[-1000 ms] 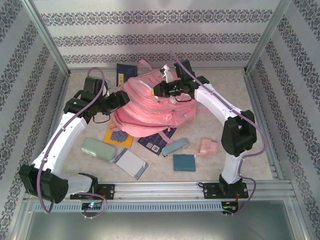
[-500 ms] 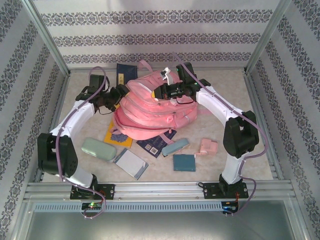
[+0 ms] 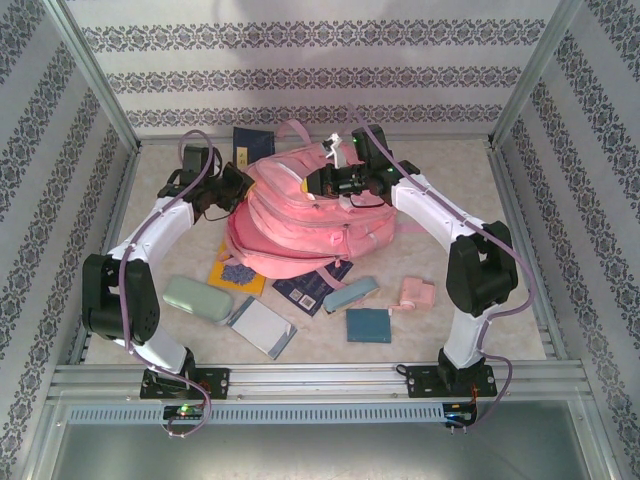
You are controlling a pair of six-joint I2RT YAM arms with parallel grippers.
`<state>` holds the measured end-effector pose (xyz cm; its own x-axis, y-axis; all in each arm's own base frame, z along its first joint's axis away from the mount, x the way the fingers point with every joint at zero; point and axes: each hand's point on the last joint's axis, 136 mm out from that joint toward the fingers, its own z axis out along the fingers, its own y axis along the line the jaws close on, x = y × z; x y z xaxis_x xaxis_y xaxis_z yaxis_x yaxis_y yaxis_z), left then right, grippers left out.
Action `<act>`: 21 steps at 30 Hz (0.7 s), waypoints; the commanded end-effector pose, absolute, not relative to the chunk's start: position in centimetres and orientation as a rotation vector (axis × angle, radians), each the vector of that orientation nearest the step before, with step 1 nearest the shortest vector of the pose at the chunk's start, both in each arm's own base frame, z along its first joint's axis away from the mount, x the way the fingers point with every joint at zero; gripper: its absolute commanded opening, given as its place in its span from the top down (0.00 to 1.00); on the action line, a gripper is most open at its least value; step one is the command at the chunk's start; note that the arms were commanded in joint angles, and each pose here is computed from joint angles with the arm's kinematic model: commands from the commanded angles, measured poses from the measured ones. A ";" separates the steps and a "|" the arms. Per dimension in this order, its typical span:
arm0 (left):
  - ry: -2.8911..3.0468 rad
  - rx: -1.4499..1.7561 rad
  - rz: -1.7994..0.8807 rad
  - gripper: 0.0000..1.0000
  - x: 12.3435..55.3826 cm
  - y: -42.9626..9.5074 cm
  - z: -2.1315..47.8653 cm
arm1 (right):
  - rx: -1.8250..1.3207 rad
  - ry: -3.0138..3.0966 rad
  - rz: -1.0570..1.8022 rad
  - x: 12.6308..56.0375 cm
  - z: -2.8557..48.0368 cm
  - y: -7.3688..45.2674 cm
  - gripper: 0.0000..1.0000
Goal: Pack the student bag
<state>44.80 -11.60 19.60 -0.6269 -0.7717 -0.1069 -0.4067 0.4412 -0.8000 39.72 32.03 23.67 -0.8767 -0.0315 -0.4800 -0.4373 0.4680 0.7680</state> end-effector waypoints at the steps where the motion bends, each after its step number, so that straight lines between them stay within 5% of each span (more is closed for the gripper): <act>1: 2.083 -1.001 -1.081 1.00 46.0 -11.3 24.2 | -0.257 2.294 1.095 41.0 25.7 29.1 0.65; 4: 2.028 -1.040 -1.120 1.00 46.4 -11.7 25.5 | -0.115 2.325 0.841 41.0 25.5 25.0 0.54; 10: 1.962 -1.052 -1.182 1.00 47.9 -13.5 28.6 | -0.002 2.339 0.662 35.9 25.3 20.0 0.55; 21: 1.869 -1.191 -1.282 1.00 50.2 -16.5 31.5 | -0.755 2.280 0.944 22.7 24.9 30.9 0.67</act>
